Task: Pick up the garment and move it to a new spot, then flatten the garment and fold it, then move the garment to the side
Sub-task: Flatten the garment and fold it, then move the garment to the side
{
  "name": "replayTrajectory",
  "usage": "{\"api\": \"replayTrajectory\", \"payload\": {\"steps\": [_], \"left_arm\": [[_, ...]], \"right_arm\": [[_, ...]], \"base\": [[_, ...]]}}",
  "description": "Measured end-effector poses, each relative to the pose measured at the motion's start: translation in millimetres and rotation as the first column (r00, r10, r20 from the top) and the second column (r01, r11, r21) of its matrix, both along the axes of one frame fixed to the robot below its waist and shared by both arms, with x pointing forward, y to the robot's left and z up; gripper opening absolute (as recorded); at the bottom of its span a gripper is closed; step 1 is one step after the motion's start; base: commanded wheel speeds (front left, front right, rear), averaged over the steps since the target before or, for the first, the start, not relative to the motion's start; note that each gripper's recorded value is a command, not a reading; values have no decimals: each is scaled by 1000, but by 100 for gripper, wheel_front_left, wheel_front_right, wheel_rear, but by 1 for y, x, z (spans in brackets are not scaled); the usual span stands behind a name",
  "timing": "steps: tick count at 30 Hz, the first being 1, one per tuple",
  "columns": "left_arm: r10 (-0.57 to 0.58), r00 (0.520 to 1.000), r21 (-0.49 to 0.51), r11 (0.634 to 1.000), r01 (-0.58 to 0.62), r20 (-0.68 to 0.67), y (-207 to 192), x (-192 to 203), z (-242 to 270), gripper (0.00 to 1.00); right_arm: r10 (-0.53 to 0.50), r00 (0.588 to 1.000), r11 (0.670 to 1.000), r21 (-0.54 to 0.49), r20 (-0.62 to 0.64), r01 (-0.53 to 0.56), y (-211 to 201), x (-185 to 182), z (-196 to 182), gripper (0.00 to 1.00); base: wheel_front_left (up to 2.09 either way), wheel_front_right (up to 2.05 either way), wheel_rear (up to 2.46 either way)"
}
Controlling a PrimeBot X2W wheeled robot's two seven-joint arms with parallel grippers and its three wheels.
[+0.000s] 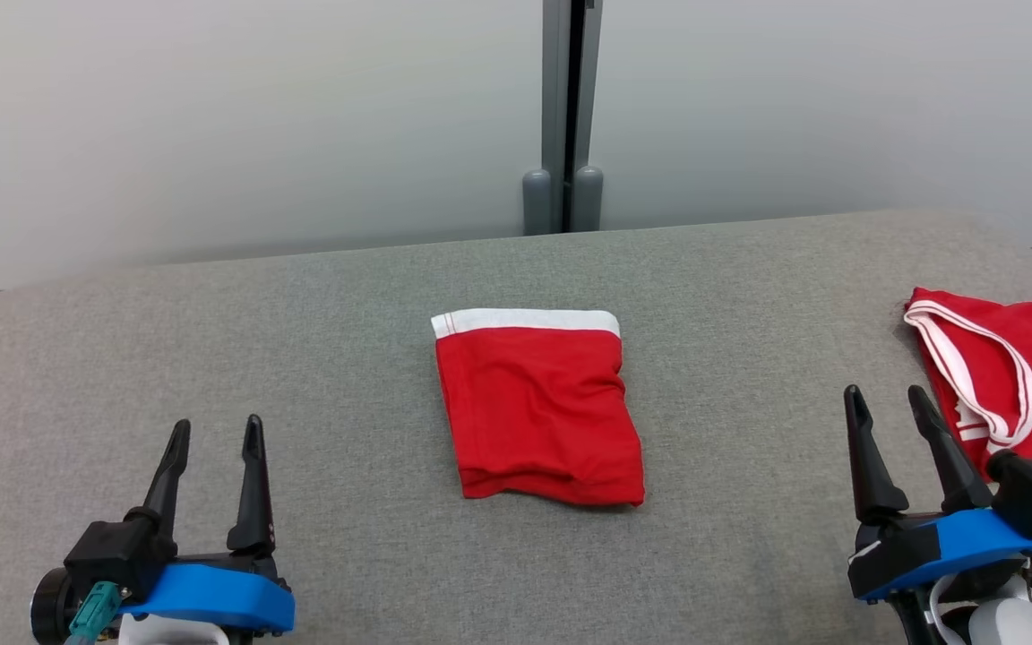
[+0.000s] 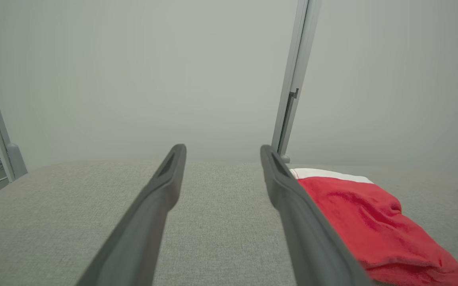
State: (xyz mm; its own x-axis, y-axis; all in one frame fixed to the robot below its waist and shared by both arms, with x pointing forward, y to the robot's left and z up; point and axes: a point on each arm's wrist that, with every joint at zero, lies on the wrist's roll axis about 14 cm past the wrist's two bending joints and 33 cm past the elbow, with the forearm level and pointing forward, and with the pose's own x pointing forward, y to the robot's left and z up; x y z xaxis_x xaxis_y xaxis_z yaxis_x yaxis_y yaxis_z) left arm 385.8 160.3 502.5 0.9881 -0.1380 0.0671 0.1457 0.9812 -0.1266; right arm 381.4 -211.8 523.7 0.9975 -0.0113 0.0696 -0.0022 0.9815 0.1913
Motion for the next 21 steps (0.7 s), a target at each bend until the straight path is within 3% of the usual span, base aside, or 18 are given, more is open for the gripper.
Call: {"api": "replayTrajectory", "payload": {"steps": [21], "left_arm": [[38, 998, -2, 999, -38, -49, 10, -11, -16, 100]], "right_arm": [[17, 999, 1000, 21, -44, -16, 6, -12, -3, 100]], "base": [[0, 0, 0]]}}
